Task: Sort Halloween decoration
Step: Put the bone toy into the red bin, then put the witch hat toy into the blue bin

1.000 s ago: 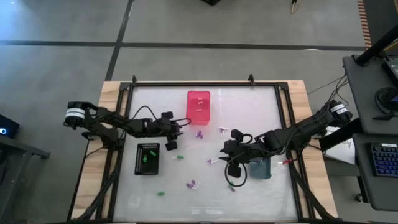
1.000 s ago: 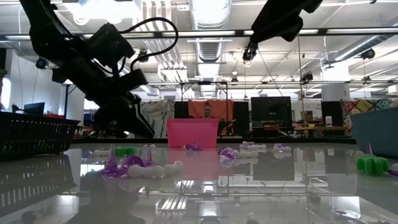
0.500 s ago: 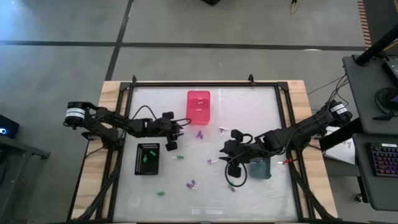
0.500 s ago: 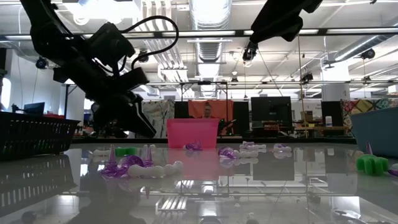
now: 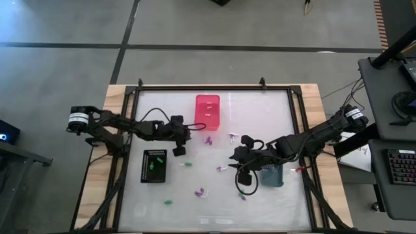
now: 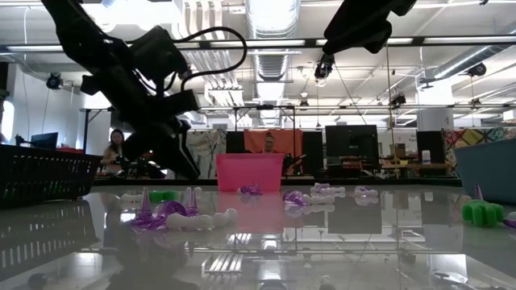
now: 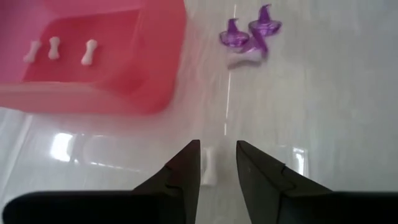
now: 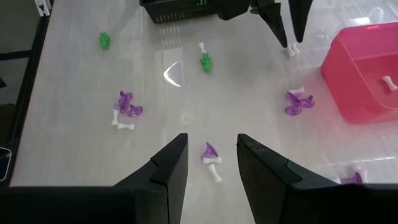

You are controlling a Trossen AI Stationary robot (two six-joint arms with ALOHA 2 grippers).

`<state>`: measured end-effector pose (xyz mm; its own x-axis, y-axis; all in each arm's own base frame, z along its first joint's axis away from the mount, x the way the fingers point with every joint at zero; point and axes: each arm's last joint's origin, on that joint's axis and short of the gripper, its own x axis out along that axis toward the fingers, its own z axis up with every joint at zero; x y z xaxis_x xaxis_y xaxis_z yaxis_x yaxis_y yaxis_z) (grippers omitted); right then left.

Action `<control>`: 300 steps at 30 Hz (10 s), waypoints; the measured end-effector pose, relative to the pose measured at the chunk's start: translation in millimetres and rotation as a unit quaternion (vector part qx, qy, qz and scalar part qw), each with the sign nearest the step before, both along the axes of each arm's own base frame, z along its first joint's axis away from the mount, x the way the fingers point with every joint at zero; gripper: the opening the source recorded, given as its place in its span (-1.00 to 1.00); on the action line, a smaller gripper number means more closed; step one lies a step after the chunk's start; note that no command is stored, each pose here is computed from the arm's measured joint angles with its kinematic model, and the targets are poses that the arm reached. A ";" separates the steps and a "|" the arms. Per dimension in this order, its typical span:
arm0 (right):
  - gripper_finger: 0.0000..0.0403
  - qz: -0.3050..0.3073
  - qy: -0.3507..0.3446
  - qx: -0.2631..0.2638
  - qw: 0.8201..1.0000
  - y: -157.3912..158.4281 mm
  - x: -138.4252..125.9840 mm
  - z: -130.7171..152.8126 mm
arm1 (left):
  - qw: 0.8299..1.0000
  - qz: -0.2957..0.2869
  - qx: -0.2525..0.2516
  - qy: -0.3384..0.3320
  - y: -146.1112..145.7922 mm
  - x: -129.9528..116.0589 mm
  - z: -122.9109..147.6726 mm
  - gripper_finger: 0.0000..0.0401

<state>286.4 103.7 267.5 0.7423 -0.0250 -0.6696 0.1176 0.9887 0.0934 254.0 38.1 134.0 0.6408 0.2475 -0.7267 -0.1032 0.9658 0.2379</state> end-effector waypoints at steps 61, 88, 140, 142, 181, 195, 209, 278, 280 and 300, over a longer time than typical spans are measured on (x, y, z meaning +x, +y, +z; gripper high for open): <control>-0.37 0.008 0.000 0.001 1.000 4.9 -1.9 -1.0 | 0.998 0.004 -0.055 0.005 6.5 2.2 -11.6 -0.99; -0.37 0.008 -0.003 0.001 1.000 5.0 -1.6 -0.6 | 0.981 0.014 -0.043 -0.190 19.1 19.8 94.0 -1.00; -0.37 0.016 -0.004 -0.014 1.000 7.0 -2.7 -0.6 | 0.946 0.315 -0.072 0.005 159.5 -53.3 133.5 -0.67; -0.37 0.017 -0.003 -0.015 1.000 7.0 -2.7 -0.6 | 0.931 0.354 -0.086 0.019 173.3 -65.8 126.8 -0.69; -0.37 0.029 -0.006 -0.050 0.998 5.9 -2.4 -0.4 | 0.865 0.463 -0.083 0.177 241.9 -91.5 37.0 -0.34; -0.37 0.019 -0.008 -0.067 0.998 0.2 -0.4 -0.2 | 0.860 0.450 -0.100 0.219 249.5 -90.3 6.8 -0.35; -0.37 0.019 -0.008 -0.067 0.998 0.3 -0.4 -0.2 | 0.865 0.442 -0.106 0.211 250.7 -90.1 6.1 -0.90; -0.37 0.002 -0.029 -0.038 0.999 1.9 2.0 2.7 | 0.954 0.151 -0.175 -0.190 66.7 49.8 81.1 -1.00; -0.37 0.002 -0.029 -0.038 0.999 2.1 2.0 2.7 | 0.954 0.157 -0.170 -0.190 67.2 49.6 81.0 -1.00; -0.37 -0.102 -0.032 0.063 0.992 -7.2 4.5 2.0 | 0.959 0.108 -0.168 -0.201 28.8 43.5 100.5 -1.00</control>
